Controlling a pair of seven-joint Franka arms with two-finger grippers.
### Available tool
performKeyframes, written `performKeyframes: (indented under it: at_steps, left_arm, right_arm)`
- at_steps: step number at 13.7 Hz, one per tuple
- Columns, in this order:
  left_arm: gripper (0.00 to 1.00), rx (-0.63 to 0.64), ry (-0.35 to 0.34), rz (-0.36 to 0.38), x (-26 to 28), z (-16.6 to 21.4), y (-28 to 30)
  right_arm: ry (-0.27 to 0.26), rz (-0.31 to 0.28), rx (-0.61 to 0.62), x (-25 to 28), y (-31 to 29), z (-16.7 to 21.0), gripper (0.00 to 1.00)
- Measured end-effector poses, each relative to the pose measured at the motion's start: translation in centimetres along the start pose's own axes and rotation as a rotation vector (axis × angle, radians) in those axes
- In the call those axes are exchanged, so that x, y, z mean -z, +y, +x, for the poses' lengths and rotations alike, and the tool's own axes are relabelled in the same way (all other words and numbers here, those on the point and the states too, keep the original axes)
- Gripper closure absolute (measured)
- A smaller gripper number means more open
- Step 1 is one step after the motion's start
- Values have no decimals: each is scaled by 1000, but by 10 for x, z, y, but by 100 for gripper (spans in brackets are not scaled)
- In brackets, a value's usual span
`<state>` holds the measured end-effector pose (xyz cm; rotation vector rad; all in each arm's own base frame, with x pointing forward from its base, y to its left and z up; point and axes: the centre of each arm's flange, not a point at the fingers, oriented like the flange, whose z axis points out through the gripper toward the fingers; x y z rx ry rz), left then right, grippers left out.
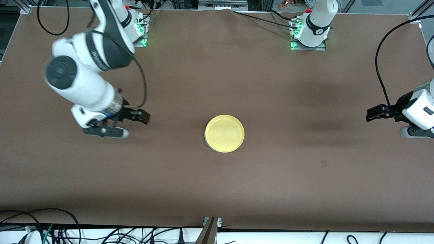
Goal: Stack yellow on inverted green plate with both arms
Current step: 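Release the yellow plate and withdraw the right gripper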
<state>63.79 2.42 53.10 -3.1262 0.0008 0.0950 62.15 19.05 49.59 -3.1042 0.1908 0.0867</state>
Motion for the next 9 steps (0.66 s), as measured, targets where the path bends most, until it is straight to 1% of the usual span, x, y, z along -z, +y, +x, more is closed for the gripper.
performKeyframes:
  at_steps: [1,2,4,5,7,9]
  left_arm:
    - [0,0,0,0,0,0,0]
    - [0,0,0,0,0,0,0]
    - [0,-1,1,0,0,0,1]
    - [0,-1,1,0,0,0,1]
    - [0,-1,1,0,0,0,1]
    - [0,-1,1,0,0,0,1]
  right_arm:
    - [-17,-7,19,16,29,-6,0]
    - [-17,-20,44,32,59,-13,0]
    - [3,-50,56,59,119,-33,0]
    - [9,-52,41,69,143,-43,0]
    - [9,-48,14,83,174,-57,0]
    - [14,-46,10,93,179,-65,0]
